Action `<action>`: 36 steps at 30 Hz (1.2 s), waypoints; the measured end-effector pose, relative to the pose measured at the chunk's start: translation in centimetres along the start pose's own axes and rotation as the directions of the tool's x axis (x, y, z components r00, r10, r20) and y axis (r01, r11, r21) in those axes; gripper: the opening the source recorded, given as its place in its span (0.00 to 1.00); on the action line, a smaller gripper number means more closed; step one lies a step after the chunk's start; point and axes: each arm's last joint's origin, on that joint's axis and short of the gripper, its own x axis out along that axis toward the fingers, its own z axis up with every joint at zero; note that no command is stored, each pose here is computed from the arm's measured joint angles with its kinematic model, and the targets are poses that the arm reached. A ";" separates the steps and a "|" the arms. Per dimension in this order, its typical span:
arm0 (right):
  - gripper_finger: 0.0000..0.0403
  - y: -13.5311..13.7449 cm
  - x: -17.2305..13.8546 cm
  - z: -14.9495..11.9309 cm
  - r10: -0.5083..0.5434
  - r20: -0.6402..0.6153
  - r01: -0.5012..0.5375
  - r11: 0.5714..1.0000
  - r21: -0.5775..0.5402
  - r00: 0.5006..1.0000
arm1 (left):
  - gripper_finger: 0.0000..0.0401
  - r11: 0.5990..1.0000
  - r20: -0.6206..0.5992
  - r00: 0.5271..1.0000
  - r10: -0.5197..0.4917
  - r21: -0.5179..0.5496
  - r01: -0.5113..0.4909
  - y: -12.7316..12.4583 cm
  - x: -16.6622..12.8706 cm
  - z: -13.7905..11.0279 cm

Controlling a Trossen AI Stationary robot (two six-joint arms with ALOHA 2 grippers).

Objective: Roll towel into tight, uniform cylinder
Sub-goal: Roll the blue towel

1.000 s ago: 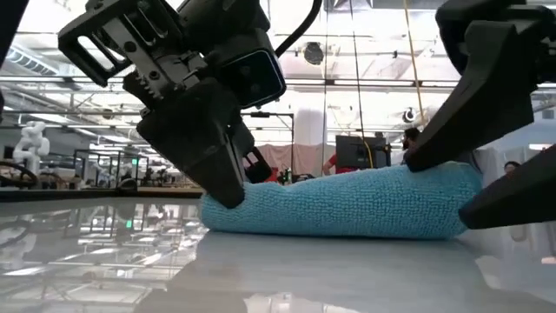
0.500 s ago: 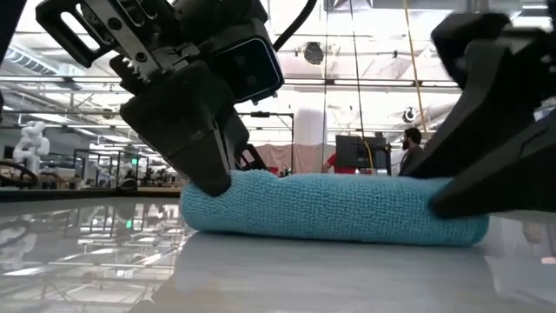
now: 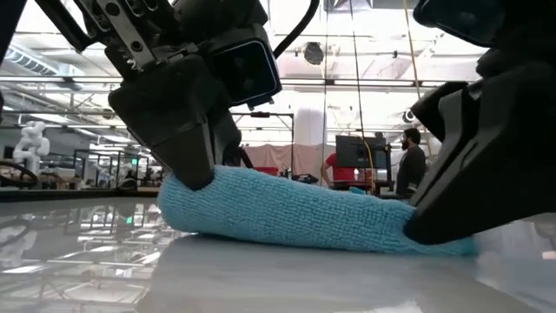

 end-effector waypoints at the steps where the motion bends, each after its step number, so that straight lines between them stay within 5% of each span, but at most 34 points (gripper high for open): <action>1: 0.02 0.1 0.0 0.1 0.025 -0.009 -0.025 0.999 0.027 1.000 | 0.03 1.000 -0.003 1.000 0.001 -0.011 -0.001 0.0 0.0 0.0; 8: 0.01 -0.2 -0.7 1.5 0.208 -0.075 -0.190 0.962 0.197 0.975 | 0.04 0.998 -0.010 1.000 0.002 -0.055 -0.002 -0.1 0.1 -0.1; 15: 0.00 -1.5 -0.2 2.3 0.301 -0.132 -0.250 0.919 0.303 0.945 | 0.04 0.993 -0.024 0.999 0.025 -0.118 -0.027 0.0 0.1 -0.3; 26: 0.00 -2.0 0.1 1.3 0.304 -0.067 -0.258 0.888 0.381 0.950 | 0.05 0.980 -0.008 0.997 0.078 -0.184 -0.078 0.2 0.1 -0.3; 32: 0.00 -1.8 -0.1 0.1 0.254 0.023 -0.246 0.901 0.357 0.967 | 0.17 0.986 0.034 0.990 0.134 -0.102 -0.130 0.3 0.1 -0.1; 36: 0.00 -2.0 -0.2 -1.1 0.224 0.111 -0.250 0.870 0.426 0.968 | 0.26 0.984 0.049 0.984 0.169 -0.059 -0.166 0.4 0.0 0.0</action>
